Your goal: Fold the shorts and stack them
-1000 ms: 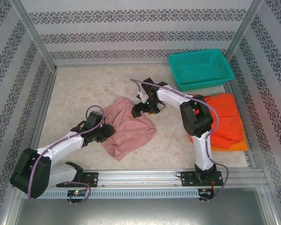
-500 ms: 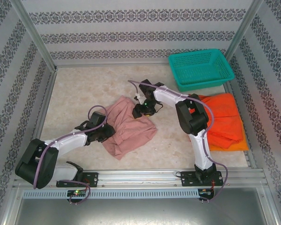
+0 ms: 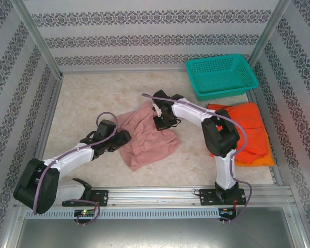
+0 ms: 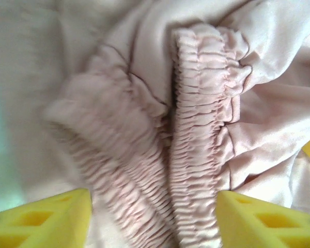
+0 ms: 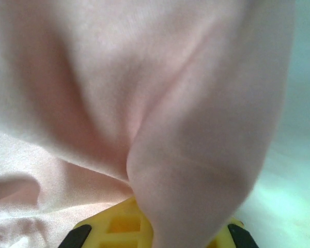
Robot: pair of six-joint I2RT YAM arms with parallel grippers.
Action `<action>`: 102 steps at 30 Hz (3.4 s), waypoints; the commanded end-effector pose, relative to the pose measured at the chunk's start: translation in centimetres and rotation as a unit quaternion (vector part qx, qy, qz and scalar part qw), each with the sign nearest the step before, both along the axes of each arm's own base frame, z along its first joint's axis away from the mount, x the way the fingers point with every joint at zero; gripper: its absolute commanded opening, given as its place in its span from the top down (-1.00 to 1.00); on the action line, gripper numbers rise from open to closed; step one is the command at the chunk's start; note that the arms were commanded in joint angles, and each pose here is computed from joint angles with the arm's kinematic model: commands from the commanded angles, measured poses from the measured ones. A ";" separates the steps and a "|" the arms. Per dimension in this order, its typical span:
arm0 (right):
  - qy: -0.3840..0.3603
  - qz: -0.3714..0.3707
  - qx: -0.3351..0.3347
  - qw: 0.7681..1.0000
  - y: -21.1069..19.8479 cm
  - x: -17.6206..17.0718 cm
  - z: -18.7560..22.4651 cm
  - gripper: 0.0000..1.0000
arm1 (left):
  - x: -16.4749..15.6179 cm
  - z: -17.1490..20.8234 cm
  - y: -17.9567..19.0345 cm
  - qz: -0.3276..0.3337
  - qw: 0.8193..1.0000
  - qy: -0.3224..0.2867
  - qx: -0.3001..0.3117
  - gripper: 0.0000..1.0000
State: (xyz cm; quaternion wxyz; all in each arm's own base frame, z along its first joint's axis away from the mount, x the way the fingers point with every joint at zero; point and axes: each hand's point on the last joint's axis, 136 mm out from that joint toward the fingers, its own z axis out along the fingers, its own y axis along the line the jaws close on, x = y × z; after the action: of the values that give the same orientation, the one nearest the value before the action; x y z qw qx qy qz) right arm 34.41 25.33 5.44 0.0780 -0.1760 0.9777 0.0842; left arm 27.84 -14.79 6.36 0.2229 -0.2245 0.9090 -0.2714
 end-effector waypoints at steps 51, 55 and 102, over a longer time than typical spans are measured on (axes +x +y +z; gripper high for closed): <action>-0.105 -0.292 -0.328 0.892 -37.8 -2.6 17.6 1.00 | 3.1 3.6 -0.7 -0.015 0.997 -0.069 -0.018 -1.00; -0.086 -0.289 -0.343 0.890 -39.1 -2.4 15.3 0.99 | 3.1 3.7 -0.6 -0.016 0.997 -0.070 -0.015 -1.00; -0.200 -0.317 0.135 0.917 -23.5 -0.7 10.3 -0.95 | 5.3 11.5 16.8 0.156 0.876 -0.278 0.362 -1.00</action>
State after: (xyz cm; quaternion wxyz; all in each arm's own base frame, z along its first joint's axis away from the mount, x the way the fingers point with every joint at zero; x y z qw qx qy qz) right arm 32.64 0.96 12.75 0.2277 0.1781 0.9476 0.1360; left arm 32.71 -0.78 15.96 0.5158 -0.1995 0.8331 -0.0082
